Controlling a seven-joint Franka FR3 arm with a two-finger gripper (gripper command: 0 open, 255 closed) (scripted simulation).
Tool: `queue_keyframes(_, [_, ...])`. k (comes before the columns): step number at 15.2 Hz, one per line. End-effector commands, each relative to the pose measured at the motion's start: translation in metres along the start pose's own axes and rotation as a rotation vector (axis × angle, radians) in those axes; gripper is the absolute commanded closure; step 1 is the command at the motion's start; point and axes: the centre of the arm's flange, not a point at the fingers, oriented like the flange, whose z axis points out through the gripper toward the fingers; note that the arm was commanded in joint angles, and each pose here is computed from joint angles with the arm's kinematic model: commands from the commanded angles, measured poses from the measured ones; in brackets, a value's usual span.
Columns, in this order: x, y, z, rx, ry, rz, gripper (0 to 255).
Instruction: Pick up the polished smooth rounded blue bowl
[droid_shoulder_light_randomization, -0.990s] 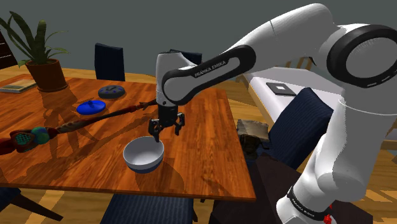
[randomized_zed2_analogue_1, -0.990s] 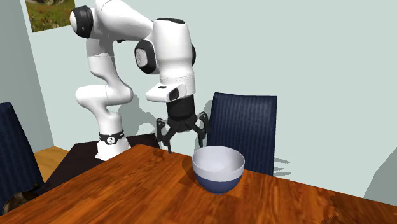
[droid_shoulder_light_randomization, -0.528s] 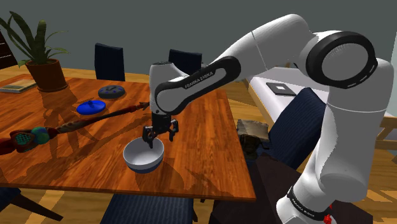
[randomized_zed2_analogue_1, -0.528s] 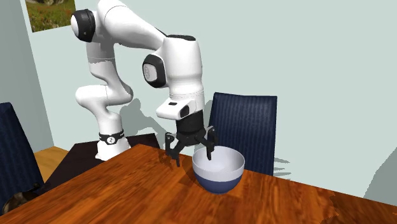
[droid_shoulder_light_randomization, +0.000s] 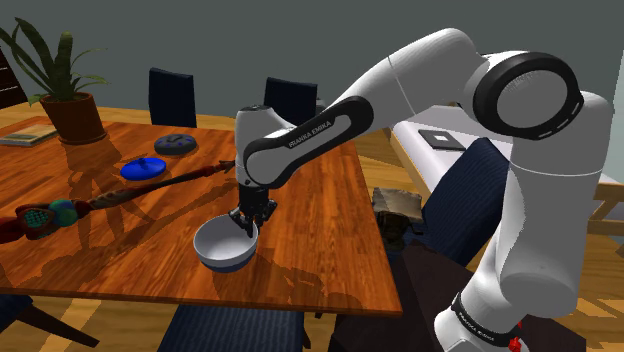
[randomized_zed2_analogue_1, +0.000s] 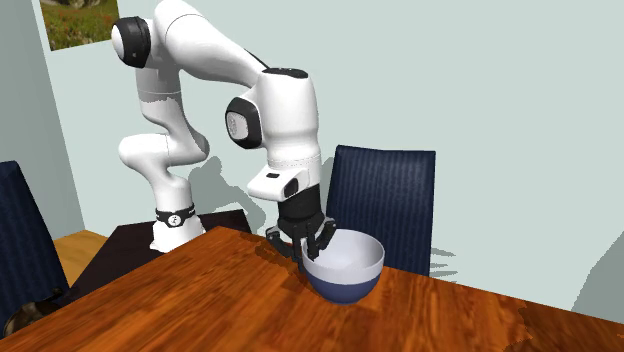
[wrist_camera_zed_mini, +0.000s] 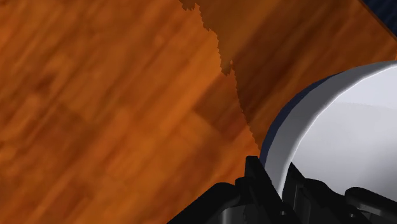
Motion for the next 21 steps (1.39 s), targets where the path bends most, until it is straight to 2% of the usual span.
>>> queue_keyframes(1, [0.000, 0.000, 0.000, -0.001, -0.001, 0.000, 255])
queue_keyframes(6, [0.000, 0.000, 0.000, -0.001, -0.001, 0.000, 255])
queue_keyframes(21, [-0.005, -0.008, -0.078, -0.001, -0.001, 0.000, 255])
